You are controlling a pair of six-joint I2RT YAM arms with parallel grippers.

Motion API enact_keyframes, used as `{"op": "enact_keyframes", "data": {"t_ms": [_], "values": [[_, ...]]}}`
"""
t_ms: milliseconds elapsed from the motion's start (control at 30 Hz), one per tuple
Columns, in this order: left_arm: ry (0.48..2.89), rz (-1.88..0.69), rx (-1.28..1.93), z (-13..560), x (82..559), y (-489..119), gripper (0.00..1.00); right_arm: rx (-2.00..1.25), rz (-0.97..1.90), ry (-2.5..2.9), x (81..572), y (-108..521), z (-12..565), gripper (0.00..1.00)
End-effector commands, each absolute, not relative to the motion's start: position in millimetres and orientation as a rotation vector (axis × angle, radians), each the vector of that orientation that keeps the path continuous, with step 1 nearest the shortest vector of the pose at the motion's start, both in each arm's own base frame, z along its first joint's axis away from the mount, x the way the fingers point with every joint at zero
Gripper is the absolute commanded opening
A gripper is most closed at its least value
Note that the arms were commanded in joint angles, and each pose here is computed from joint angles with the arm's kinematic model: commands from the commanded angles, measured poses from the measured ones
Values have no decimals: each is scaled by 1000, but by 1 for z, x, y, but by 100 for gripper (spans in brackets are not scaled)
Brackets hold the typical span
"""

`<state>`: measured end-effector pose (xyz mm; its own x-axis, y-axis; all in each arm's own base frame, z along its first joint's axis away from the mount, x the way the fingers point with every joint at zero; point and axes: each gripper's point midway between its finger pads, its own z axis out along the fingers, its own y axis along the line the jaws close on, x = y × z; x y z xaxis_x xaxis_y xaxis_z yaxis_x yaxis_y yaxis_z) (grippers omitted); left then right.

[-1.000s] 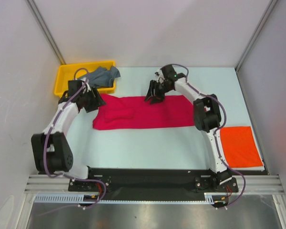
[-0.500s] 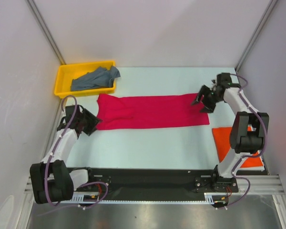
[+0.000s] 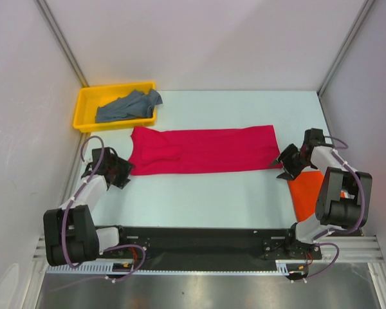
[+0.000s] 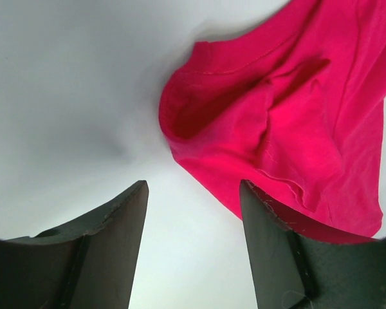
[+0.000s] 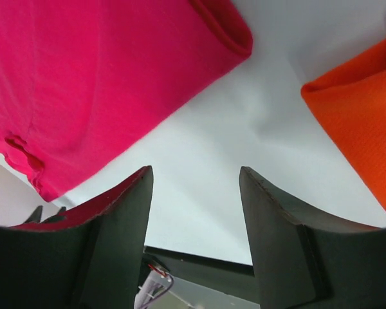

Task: Fold and stack the t-shirts
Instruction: Fold the tshirt

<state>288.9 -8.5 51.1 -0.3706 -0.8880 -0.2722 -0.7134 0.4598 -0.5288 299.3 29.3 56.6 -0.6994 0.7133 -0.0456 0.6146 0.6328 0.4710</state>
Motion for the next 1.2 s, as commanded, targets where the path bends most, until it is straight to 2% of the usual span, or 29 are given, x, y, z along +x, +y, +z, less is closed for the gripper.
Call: {"op": "enact_keyframes", "data": {"t_ms": [0, 500, 633, 733, 800, 900, 933, 1000, 1033, 1067, 1167], "values": [[2128, -486, -1346, 50, 301, -6, 64, 1078, 612, 2490, 333, 15, 62, 61], [2167, -474, -1338, 34, 312, 4, 63, 1137, 602, 2479, 341, -1, 35, 56], [2180, -474, -1324, 31, 315, 4, 57, 1137, 602, 2496, 345, -1, 28, 49], [2190, -477, -1312, 28, 318, 4, 53, 1135, 576, 2508, 344, -3, 24, 47], [2196, -472, -1300, 27, 321, 5, 50, 1136, 565, 2520, 342, -4, 19, 43], [2206, -465, -1285, 25, 323, 6, 41, 1121, 546, 2550, 340, -4, 11, 24], [2213, -460, -1282, 23, 323, 6, 35, 1113, 539, 2561, 339, -4, 9, 21], [2219, -452, -1271, 22, 325, 7, 31, 1105, 524, 2587, 335, -2, 5, 13], [2219, -450, -1267, 21, 326, 8, 25, 1099, 518, 2593, 333, -1, 4, 4], [2220, -446, -1257, 22, 328, 9, 22, 1081, 498, 2618, 328, 1, 2, 0], [2223, -446, -1236, 20, 334, 10, 10, 1026, 444, 2663, 316, 7, 3, 0]]}}
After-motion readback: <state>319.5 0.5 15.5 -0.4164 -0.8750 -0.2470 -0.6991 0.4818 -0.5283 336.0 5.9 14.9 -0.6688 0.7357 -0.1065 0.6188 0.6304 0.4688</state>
